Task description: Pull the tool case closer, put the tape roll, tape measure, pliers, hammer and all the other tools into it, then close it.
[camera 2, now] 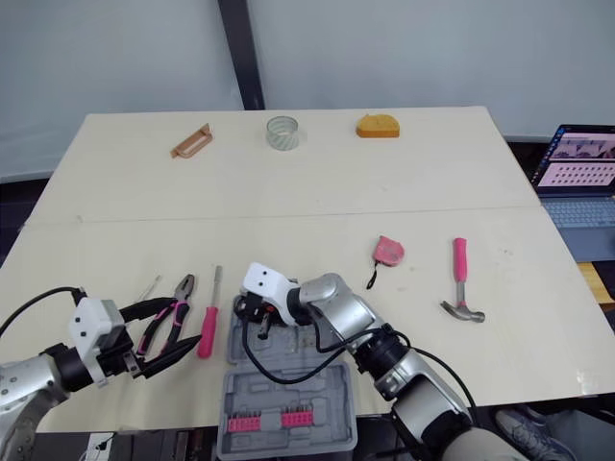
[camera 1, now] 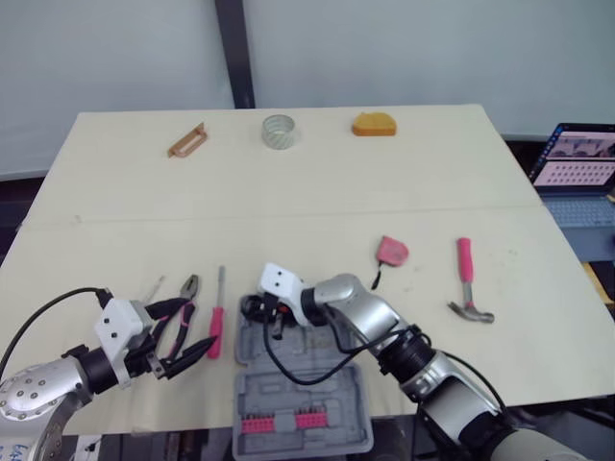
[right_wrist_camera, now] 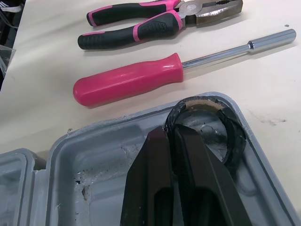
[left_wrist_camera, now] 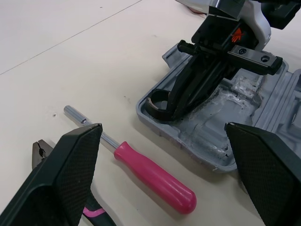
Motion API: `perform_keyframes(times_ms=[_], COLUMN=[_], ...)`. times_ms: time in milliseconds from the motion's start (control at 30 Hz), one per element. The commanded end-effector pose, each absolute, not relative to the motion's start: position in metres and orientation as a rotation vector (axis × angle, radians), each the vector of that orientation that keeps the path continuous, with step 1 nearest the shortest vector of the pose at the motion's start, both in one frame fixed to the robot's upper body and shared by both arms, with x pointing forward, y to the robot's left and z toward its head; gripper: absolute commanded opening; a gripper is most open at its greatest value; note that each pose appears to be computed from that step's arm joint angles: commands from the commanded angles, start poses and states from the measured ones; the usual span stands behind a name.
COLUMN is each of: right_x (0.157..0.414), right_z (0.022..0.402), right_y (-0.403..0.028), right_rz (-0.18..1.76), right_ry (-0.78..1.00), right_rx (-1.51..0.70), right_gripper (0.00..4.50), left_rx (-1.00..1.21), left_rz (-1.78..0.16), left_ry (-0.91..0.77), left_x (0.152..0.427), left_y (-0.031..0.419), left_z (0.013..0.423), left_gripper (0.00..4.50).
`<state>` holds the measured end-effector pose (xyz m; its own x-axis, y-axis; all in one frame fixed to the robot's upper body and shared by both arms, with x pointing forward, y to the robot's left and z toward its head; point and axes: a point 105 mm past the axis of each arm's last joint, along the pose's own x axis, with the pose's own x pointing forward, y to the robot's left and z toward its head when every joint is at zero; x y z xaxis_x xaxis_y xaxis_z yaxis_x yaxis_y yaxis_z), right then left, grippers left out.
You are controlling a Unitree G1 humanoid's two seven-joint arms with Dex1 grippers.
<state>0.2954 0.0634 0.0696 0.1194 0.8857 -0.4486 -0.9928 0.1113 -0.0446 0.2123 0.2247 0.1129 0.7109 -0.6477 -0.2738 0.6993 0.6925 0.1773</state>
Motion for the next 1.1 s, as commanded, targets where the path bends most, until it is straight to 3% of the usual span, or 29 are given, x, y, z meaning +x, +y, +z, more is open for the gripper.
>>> perform_keyframes(times_ms=[33,333,433,667,1000,1100], right_x=[0.296,0.295,0.296,0.291,0.284,0.293], right_z=[0.078,0.076,0.081,0.093,0.11,0.105], right_y=[0.065,0.066,0.067,0.069,0.068,0.067], right_rz=[1.426,1.434,1.431,1.465,1.51,1.456], right_ry=[0.322,0.329,0.313,0.277,0.215,0.199], right_rx=[-0.375,-0.379,-0.364,-0.34,-0.285,-0.273], right_gripper=[0.05,0.05,1.08,4.39,4.46,3.62], left_rx=[0.303,0.305,0.306,0.305,0.302,0.304], left_rz=[-0.763,-0.765,-0.764,-0.764,-0.766,-0.767], left_ry=[0.184,0.186,0.188,0.194,0.188,0.186], left_x=[0.213,0.214,0.214,0.214,0.215,0.216], left_y=[0.224,0.224,0.225,0.225,0.225,0.225], left_z=[0.116,0.116,0.115,0.114,0.113,0.113], left_gripper=[4.5,4.5,4.5,4.5,4.5,4.5])
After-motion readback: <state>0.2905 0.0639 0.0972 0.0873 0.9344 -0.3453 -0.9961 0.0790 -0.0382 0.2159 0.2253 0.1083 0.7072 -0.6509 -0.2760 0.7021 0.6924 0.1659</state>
